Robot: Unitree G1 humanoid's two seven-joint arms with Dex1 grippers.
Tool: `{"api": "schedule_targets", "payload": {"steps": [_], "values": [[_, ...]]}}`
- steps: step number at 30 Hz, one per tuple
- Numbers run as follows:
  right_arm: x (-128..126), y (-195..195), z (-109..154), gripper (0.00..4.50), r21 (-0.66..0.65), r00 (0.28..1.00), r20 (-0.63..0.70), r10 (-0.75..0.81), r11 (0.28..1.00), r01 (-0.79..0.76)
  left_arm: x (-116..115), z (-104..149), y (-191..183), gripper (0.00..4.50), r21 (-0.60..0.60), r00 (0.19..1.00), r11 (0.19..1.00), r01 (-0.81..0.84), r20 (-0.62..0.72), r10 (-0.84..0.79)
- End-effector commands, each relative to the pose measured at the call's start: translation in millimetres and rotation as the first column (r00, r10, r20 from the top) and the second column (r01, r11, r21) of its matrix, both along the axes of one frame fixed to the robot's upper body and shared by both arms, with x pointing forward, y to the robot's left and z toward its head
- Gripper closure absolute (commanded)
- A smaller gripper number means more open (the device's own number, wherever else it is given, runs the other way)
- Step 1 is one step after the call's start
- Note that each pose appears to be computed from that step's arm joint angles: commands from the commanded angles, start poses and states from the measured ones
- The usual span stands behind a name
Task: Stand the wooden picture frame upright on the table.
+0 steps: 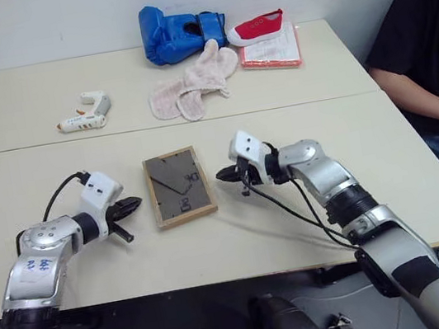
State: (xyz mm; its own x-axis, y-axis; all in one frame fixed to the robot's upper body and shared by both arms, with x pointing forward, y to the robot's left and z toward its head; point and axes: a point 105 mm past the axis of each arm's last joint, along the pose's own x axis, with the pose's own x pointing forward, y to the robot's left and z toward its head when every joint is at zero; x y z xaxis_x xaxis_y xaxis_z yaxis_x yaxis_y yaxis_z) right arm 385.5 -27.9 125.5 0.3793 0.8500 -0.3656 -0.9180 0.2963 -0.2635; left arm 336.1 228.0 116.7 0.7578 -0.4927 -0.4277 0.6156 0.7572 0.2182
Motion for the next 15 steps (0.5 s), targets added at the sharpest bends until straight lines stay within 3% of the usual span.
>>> {"api": "schedule_targets", "payload": {"steps": [1,4,8,13,15], "values": [[-7,14,13,4.48,0.016,0.997,0.061,0.047,0.999,-0.048,12,9,-18,4.5,-0.018,0.998,0.998,0.055,0.032,-0.055],[-20,18,16,4.48,0.023,0.993,0.057,0.101,0.994,-0.102,19,9,-28,4.5,-0.041,0.996,0.996,0.079,0.034,-0.078],[-39,17,16,4.48,0.026,0.989,0.035,0.145,0.989,-0.146,28,14,-39,4.5,-0.158,0.996,0.983,0.09,0.013,-0.089],[-35,8,15,4.48,0.002,0.994,0.052,0.091,0.996,-0.091,29,8,-20,4.5,-0.187,0.997,0.982,0.001,-0.074,-0.015],[-29,2,16,4.5,-0.008,0.996,0.072,0.061,0.998,-0.061,17,7,-6,4.13,-0.248,0.983,0.969,-0.024,-0.18,-0.021]]}}
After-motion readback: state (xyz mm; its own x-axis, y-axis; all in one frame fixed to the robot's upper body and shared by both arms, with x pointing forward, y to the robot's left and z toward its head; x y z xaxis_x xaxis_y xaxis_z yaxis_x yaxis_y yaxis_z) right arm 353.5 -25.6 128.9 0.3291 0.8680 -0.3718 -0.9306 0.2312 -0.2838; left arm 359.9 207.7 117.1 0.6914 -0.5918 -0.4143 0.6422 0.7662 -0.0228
